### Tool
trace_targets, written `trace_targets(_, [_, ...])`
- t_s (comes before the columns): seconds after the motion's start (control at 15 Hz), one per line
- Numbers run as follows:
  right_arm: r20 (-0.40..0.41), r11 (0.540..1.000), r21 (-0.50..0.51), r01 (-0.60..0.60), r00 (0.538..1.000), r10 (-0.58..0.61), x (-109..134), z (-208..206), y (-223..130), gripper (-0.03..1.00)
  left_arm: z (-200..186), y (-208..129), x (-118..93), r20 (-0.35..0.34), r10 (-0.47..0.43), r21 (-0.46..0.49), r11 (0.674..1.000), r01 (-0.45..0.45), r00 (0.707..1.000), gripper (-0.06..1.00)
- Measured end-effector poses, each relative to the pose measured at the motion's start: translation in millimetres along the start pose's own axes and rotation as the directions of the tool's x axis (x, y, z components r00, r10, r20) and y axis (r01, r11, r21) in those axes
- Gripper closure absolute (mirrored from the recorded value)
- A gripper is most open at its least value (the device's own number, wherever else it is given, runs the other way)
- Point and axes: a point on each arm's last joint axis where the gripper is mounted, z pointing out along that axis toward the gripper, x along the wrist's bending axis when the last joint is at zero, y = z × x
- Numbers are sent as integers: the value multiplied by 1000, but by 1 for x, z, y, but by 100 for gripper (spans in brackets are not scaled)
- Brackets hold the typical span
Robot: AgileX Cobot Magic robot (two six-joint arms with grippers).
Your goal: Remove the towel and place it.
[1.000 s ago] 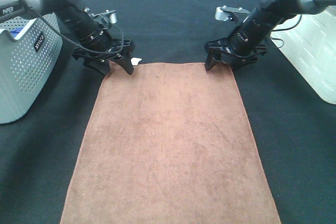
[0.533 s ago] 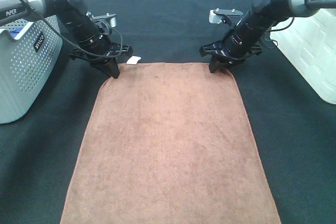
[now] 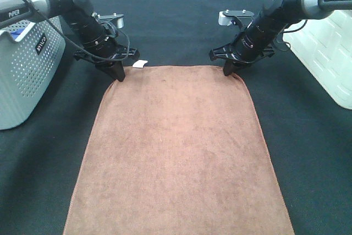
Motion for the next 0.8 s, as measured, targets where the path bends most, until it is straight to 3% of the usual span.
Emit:
trace_targets(0.27, [49,985,-168,24,999,-16,1,-13,21,96,-11,13,0,-24,23,-76,997,-25,999,94])
trace_targets(0.47, [87,946,-316,69,995,-43,0,-36,52,96,-19,25,1,-63,37,-183,982,-48,997,94])
trace_targets(0.73, [152,886,-442,142,985,-82,-1,-52,73,96,-38,50,0,-111,46,-406,910,-87,993,94])
trace_targets(0.8, [157,882,-447,149,984,-86,-1,-52,73,96,-39,52,1,-116,46,-424,901,-91,992,94])
